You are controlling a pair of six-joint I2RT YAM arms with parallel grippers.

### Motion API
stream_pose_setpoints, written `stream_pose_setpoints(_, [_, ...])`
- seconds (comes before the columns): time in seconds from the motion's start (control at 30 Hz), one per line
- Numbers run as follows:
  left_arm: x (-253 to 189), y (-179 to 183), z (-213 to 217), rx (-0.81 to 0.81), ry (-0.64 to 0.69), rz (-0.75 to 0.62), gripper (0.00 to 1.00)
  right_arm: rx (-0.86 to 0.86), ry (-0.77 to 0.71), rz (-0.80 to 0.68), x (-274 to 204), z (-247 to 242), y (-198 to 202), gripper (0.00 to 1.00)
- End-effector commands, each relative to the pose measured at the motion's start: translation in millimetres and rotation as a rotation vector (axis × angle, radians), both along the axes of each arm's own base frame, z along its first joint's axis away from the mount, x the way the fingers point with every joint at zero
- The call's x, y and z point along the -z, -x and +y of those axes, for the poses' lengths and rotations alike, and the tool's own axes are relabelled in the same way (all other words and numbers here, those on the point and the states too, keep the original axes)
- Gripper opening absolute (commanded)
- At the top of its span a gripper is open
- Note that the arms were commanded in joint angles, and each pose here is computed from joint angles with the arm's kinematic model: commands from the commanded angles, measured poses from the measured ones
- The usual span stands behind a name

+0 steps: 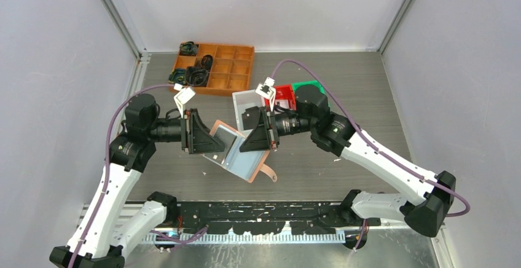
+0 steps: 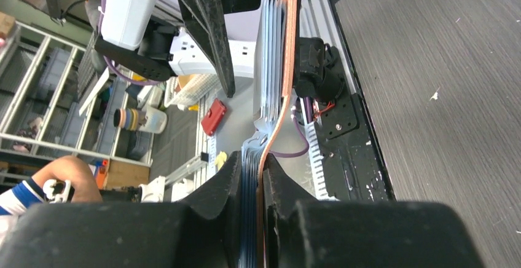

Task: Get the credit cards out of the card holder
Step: Remove the credit card from the card holder.

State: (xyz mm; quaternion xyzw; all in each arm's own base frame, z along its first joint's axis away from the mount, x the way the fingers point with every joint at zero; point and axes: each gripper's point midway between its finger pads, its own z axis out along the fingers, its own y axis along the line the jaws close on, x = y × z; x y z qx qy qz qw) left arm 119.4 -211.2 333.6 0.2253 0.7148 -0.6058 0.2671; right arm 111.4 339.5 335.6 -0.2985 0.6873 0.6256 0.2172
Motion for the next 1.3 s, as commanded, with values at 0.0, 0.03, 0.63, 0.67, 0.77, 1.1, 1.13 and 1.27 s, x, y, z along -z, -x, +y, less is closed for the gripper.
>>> stream_pose_setpoints(0.0, [-2, 16, 2, 0.091, 0.025, -0.032, 0.44, -0.077, -0.012, -0.071, -28, 2, 6, 0.01])
stream_pose_setpoints(0.03, [-1, 17, 2, 0.100, 0.026, -0.032, 0.44, -0.086, -0.004, -0.071, -28, 3, 6, 0.01])
stream_pose_setpoints(0.63, [2, 9, 1, 0.082, 0.006, -0.054, 0.00, 0.052, 0.126, -0.157, -24, -2, -24, 0.58])
stream_pose_setpoints(0.67, [3, 6, 2, 0.064, -0.005, -0.064, 0.00, 0.105, 0.127, -0.166, -27, -7, -32, 0.61])
stream_pose_setpoints(0.77, [6, -6, 4, -0.006, -0.044, -0.097, 0.00, 0.338, 0.105, -0.170, -48, -27, -66, 0.64])
stream_pose_setpoints(1.1, [-4, -36, 10, -0.152, -0.061, -0.091, 0.00, 0.314, -0.181, 0.087, -87, -18, -44, 0.61])
stream_pose_setpoints(1.13, [-6, -35, 9, -0.145, -0.054, -0.080, 0.00, 0.283, -0.164, 0.113, -79, -11, -38, 0.61])
stream_pose_setpoints(1.27, [-10, -35, 10, -0.151, -0.054, -0.083, 0.00, 0.227, -0.123, 0.118, -58, 5, -22, 0.62])
